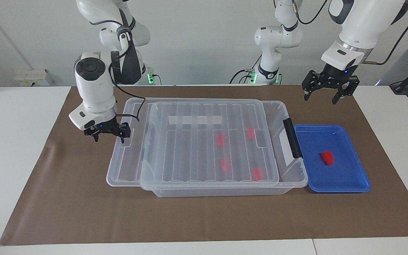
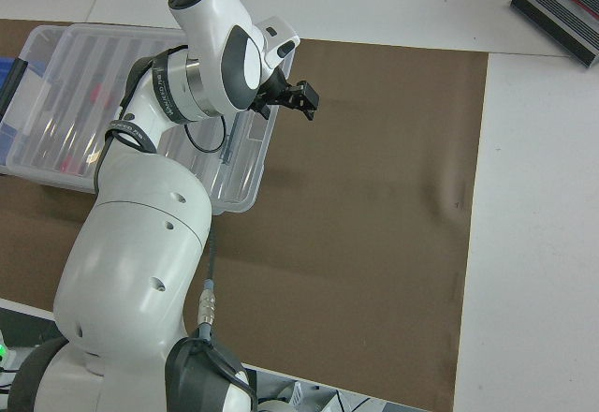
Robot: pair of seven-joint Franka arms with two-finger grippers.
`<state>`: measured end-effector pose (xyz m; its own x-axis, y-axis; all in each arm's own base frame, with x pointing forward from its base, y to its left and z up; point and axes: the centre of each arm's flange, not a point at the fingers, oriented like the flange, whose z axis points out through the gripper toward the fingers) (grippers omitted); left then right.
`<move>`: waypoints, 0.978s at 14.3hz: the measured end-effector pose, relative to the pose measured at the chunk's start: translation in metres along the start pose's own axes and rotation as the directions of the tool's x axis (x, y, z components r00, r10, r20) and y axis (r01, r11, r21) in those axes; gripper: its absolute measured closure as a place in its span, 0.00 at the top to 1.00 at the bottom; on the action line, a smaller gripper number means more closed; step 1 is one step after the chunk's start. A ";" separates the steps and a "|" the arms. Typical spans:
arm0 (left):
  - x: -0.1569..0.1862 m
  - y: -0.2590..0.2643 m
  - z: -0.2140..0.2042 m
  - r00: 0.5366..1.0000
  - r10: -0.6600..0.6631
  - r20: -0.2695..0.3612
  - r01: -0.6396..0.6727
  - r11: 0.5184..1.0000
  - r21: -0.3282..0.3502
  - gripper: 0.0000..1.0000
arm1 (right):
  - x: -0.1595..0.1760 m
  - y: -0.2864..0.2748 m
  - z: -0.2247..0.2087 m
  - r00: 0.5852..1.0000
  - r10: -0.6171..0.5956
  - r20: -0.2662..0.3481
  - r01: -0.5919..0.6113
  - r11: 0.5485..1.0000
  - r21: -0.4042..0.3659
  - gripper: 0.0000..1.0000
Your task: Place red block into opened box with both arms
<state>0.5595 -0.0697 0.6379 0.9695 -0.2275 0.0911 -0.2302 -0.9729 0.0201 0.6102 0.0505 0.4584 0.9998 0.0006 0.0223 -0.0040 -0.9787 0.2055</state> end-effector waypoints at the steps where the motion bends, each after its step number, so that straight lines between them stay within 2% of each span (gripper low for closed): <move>1: -0.001 -0.006 -0.001 1.000 -0.011 0.001 0.011 1.000 0.001 1.00 | 0.000 0.005 0.000 1.000 0.003 0.006 -0.003 1.000 -0.008 1.00; 5: -0.007 -0.044 0.000 0.997 -0.081 -0.013 0.082 0.997 0.010 1.00 | 0.000 0.019 0.003 1.000 0.000 0.014 0.000 1.000 -0.018 1.00; 8: -0.013 -0.068 0.015 0.990 -0.128 -0.055 0.130 0.991 0.020 1.00 | 0.001 0.025 0.004 1.000 -0.007 0.014 0.007 0.999 -0.047 1.00; 11: -0.018 -0.074 0.055 0.984 -0.139 -0.113 0.143 0.989 0.029 1.00 | 0.000 0.031 0.005 1.000 -0.005 0.018 0.006 0.998 -0.061 1.00; 14: -0.024 -0.087 0.101 0.981 -0.163 -0.107 0.167 0.985 0.030 1.00 | -0.001 0.033 0.005 1.000 -0.012 0.027 0.014 0.996 -0.085 1.00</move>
<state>0.5650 0.0166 0.5337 0.9795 -0.0602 0.1921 -0.0622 -0.9980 0.0048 0.6096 0.0173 0.4602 1.0000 0.0064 -0.0067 0.0080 -0.9575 0.2885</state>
